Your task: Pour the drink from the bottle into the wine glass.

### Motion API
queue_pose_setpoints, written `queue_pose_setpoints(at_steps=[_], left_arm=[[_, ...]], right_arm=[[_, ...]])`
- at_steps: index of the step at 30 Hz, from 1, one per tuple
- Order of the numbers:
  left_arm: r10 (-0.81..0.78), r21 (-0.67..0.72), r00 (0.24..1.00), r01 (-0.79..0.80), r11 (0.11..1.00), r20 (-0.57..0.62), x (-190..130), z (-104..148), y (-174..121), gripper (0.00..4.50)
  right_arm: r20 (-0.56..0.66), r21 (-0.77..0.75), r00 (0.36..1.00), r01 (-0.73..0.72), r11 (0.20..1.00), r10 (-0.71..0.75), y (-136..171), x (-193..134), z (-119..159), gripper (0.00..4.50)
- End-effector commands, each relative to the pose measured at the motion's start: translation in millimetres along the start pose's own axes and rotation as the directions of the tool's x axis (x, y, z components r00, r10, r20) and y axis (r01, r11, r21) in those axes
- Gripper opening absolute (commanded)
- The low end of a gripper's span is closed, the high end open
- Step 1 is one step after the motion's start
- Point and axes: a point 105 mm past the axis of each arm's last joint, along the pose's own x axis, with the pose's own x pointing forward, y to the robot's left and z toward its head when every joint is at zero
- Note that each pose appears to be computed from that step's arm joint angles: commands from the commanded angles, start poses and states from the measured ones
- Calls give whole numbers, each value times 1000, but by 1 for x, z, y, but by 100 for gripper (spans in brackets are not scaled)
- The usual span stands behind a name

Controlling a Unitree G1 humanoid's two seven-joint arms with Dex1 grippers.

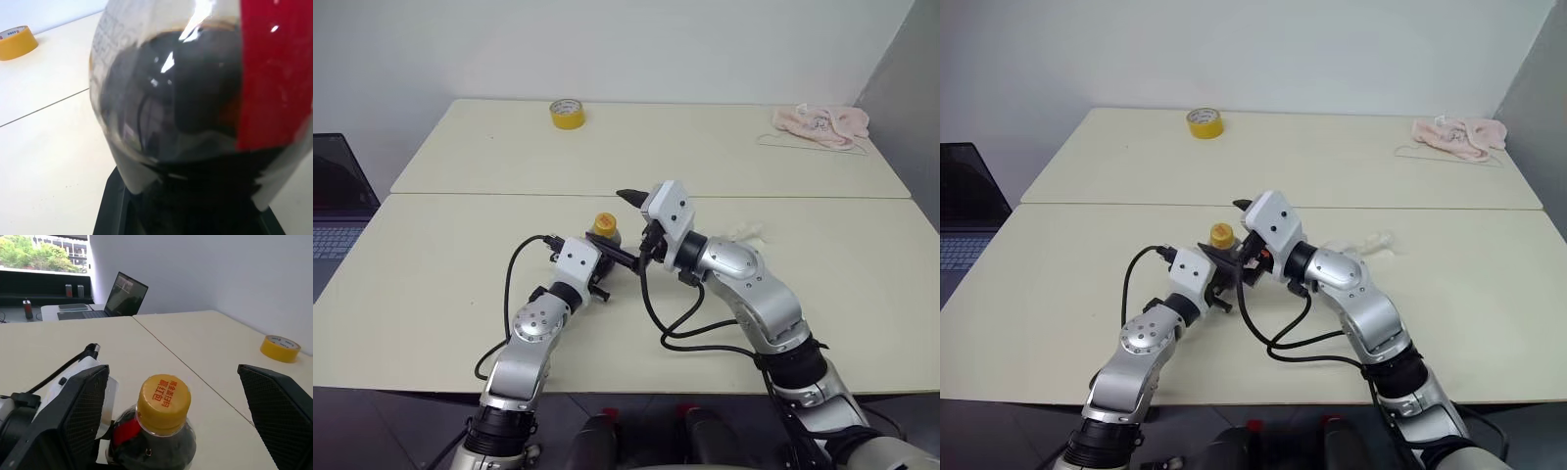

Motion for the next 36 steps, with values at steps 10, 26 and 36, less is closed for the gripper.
queue_pose_setpoints(at_steps=[10,26,36], left_arm=[[0,15,999,0,1000,34,0,7,1,84],[16,14,1000,-16,1000,27,-1,4,5,84],[21,-1,999,-21,1000,36,-1,6,5,82]], right_arm=[[8,-24,998,70,997,-70,-18,0,5,450],[5,74,999,50,996,-51,-15,-20,2,450],[-34,-2,997,69,998,-69,-23,-31,-1,450]])
